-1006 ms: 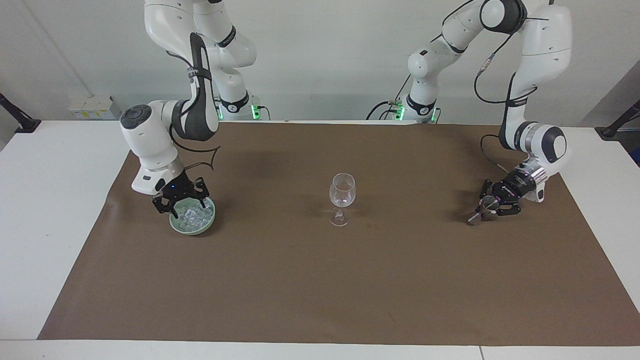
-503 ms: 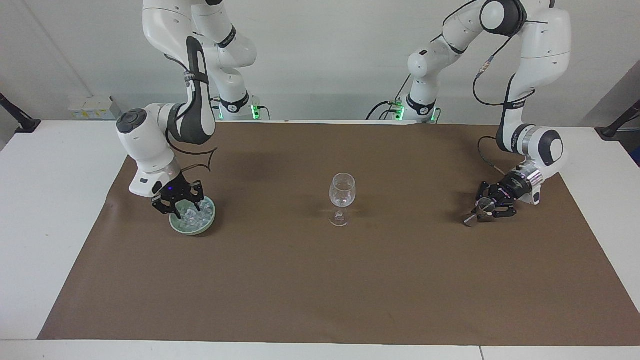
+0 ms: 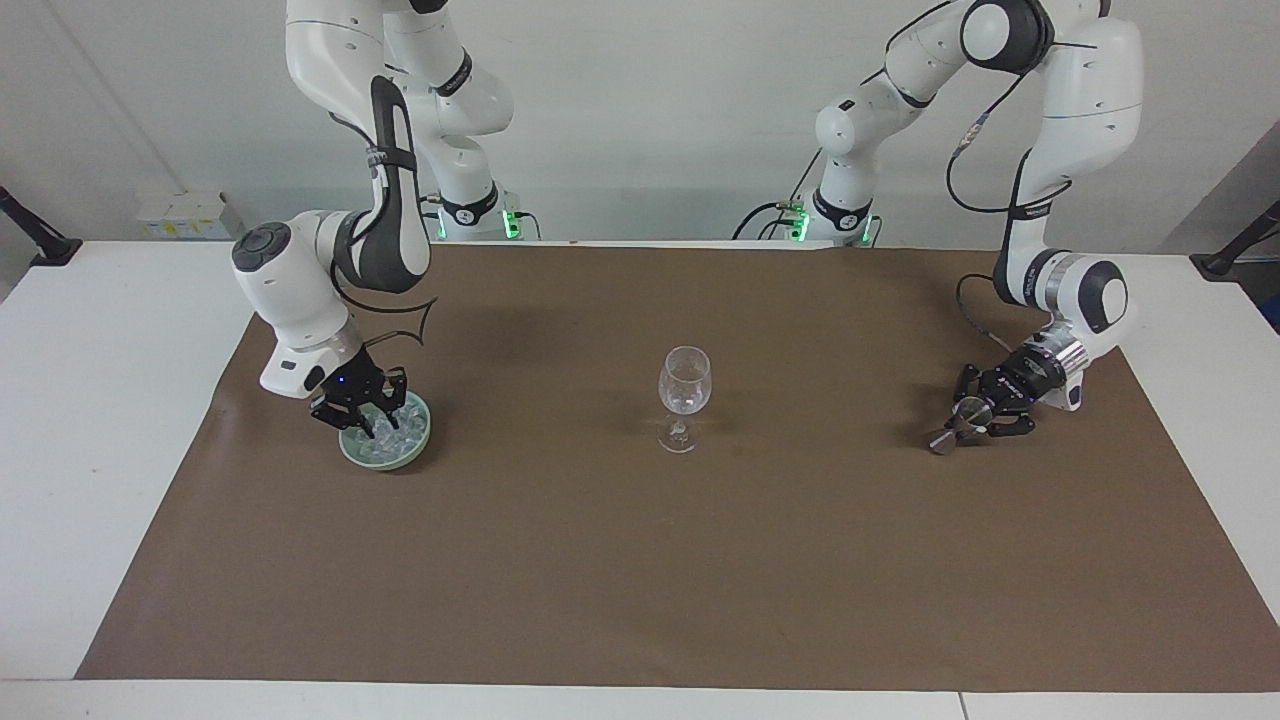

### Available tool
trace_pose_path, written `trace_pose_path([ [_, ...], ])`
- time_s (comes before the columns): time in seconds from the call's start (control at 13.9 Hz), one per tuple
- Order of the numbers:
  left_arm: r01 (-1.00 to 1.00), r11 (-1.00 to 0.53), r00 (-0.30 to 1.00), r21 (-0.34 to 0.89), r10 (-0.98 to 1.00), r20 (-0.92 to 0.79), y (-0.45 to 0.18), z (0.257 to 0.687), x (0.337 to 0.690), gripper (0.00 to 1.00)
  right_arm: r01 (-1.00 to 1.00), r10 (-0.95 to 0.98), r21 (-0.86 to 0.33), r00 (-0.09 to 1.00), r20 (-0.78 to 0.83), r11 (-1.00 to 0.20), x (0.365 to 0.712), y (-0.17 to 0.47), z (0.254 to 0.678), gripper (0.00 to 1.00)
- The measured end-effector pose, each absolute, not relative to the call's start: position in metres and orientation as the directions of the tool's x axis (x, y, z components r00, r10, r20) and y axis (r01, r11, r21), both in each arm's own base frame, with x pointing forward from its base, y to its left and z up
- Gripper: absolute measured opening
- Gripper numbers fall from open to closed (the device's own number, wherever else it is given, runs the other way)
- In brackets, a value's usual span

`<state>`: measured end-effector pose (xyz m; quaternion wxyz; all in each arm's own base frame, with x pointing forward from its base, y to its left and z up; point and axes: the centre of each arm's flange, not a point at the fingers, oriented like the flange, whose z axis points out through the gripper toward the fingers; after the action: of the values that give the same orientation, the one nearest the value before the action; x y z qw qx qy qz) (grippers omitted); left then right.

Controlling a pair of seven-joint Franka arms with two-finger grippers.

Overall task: Pour wine and add ice with both arms
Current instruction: 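Close the right gripper on ice cubes in the bowl, then carry the ice with the right gripper over the wine glass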

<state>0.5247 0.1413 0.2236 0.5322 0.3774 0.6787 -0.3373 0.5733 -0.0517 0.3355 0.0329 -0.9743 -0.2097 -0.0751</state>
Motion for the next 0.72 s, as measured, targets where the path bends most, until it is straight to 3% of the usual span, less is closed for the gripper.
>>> trace_pose_path([
  [0.07, 0.871, 0.487, -0.150, -0.058, 0.153, -0.977, 0.141, 0.223, 0.525, 0.22, 0.413, 0.403, -0.032, 0.901, 0.162, -0.910, 0.574, -0.052, 0.336, 0.22],
  [0.43, 0.873, 0.485, -0.146, -0.054, 0.155, -0.977, 0.140, 0.221, 0.525, 0.22, 0.402, 0.388, -0.046, 0.904, 0.177, -0.915, 0.581, -0.051, 0.350, 0.22],
  [0.72, 0.876, 0.480, -0.141, -0.047, 0.161, -0.977, 0.137, 0.220, 0.526, 0.21, 0.256, 0.234, -0.090, 0.952, 0.199, -0.962, 0.586, -0.041, 0.394, 0.22],
])
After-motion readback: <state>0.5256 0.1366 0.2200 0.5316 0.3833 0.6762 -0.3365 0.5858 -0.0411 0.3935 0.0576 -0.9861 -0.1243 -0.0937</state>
